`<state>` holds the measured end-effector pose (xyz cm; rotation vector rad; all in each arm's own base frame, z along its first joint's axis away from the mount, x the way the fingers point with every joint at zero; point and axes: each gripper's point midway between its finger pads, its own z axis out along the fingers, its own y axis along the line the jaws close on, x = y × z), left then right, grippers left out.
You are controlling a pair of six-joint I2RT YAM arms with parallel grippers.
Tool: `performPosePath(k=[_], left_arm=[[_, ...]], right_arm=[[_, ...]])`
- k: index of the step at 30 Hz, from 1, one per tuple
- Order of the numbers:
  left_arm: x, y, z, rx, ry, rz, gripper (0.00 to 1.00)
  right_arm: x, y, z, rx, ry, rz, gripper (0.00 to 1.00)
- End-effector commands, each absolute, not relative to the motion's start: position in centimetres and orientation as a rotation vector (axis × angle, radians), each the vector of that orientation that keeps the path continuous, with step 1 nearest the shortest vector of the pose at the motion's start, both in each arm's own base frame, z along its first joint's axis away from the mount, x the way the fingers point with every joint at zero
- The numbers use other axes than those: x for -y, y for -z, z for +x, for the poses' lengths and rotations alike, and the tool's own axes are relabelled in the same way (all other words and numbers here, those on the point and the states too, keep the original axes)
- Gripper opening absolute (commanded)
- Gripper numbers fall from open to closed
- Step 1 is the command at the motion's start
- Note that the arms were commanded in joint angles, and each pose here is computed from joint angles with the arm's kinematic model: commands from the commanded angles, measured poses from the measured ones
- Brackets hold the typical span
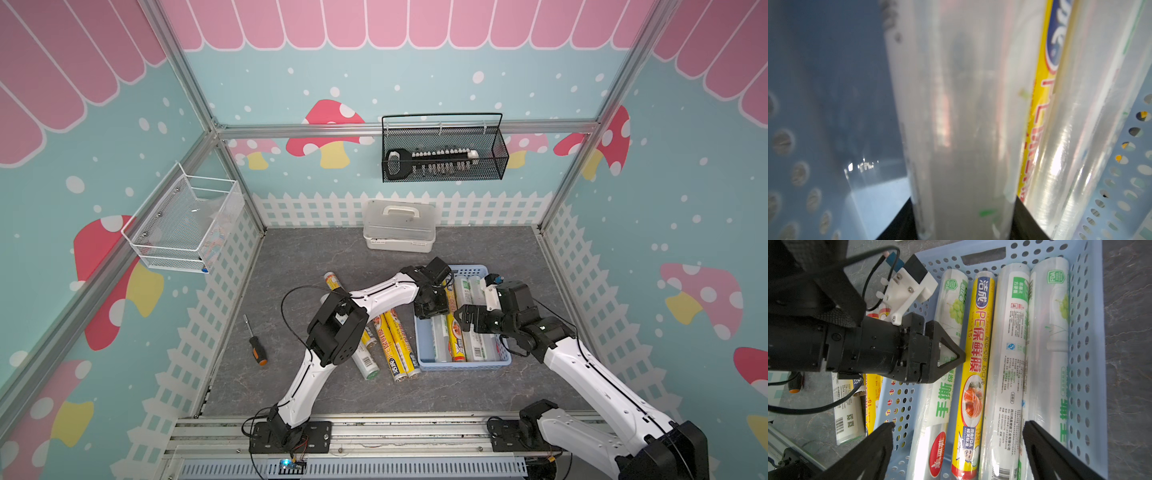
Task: Put the plastic wrap into the basket
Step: Place the plastic wrap in the basket.
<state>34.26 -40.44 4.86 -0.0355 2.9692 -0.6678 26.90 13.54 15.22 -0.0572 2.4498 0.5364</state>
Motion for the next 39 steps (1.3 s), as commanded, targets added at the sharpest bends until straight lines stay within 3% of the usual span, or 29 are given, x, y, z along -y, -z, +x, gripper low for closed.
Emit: performPosePath(k=[1, 13, 20, 32, 39], left_arm=[[41.3, -6.5, 34.6, -2.941, 0.706, -0.03, 0.49], [41.0, -6.8, 34.6, -2.929, 0.685, 0.002, 0.59], [41.1, -7.9, 34.6, -2.909, 0.704, 0.016, 0.58], [37.6, -16.3, 36.2, -2.616, 0.63, 0.038, 0.59], [33.4, -21.0, 36.2, -2.402, 0.597, -0.03, 0.6]], right_arm=[[-14.0, -14.5, 26.7, -2.468, -0.572, -0.074, 1.0], [-14.1, -14.6, 26.6, -2.463, -0.584, -0.071, 1.0], [-14.0, -14.7, 26.6, -2.459, -0.582, -0.059, 1.0], [-14.2, -20.1, 27.0, -2.245, -0.633, -0.096, 1.0], [-17.7, -23.1, 27.9, -2.156, -0.846, -0.2, 0.99]])
